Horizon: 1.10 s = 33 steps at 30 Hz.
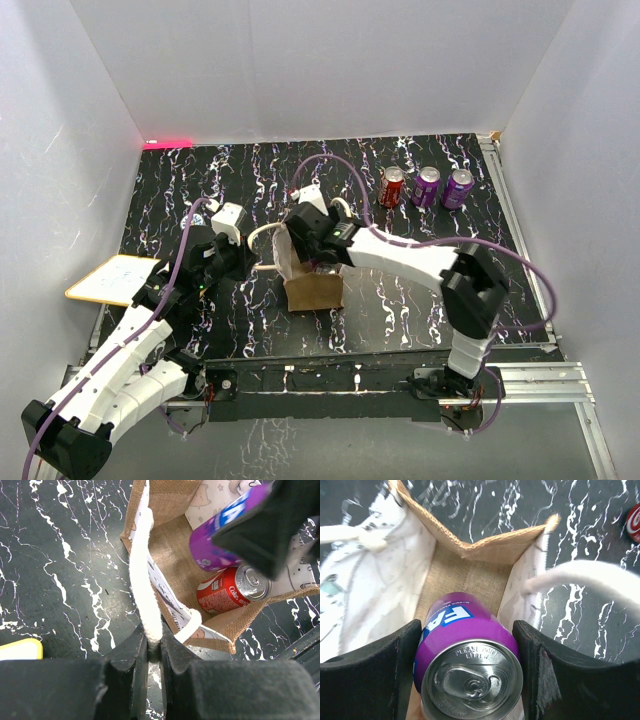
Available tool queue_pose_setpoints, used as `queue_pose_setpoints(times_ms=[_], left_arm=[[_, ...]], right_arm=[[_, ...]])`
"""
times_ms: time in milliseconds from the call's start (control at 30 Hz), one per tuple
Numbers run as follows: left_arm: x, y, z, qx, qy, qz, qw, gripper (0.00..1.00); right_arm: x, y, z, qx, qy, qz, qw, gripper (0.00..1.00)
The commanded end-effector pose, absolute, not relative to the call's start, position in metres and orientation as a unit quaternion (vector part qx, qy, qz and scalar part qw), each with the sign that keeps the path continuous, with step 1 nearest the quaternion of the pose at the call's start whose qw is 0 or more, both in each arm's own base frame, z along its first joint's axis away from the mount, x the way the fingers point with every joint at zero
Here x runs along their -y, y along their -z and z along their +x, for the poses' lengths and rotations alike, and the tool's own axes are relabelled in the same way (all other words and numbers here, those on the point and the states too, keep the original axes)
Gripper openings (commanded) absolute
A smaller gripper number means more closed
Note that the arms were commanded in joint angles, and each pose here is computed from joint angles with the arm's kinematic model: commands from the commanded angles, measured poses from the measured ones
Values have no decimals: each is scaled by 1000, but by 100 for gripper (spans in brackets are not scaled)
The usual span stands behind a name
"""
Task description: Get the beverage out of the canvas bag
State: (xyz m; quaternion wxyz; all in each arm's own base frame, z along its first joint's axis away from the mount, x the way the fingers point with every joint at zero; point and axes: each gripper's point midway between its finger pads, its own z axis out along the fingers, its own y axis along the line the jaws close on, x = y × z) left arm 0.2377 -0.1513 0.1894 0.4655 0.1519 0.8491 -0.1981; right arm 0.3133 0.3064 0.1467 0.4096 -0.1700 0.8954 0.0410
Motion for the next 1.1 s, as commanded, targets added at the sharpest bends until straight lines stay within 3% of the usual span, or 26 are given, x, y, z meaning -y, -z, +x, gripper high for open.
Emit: queue_pose_setpoints(times_ms=[0,500,767,1067], left_arm=[[150,-190,238,-846,198,152,470,0],[150,-192,238,-845,199,152,472,0],[150,-192,238,-845,199,152,473,0],[150,-194,237,-843,201,152,475,0]], right_arm=[[-318,-235,318,-833,-155,-117,517,27],[-325,-311,298,-776,-284,-93,555,18],[-327,-352,293,-740,-343,-76,574,9],[-256,-415,291,-686,-274,-26,673,8]])
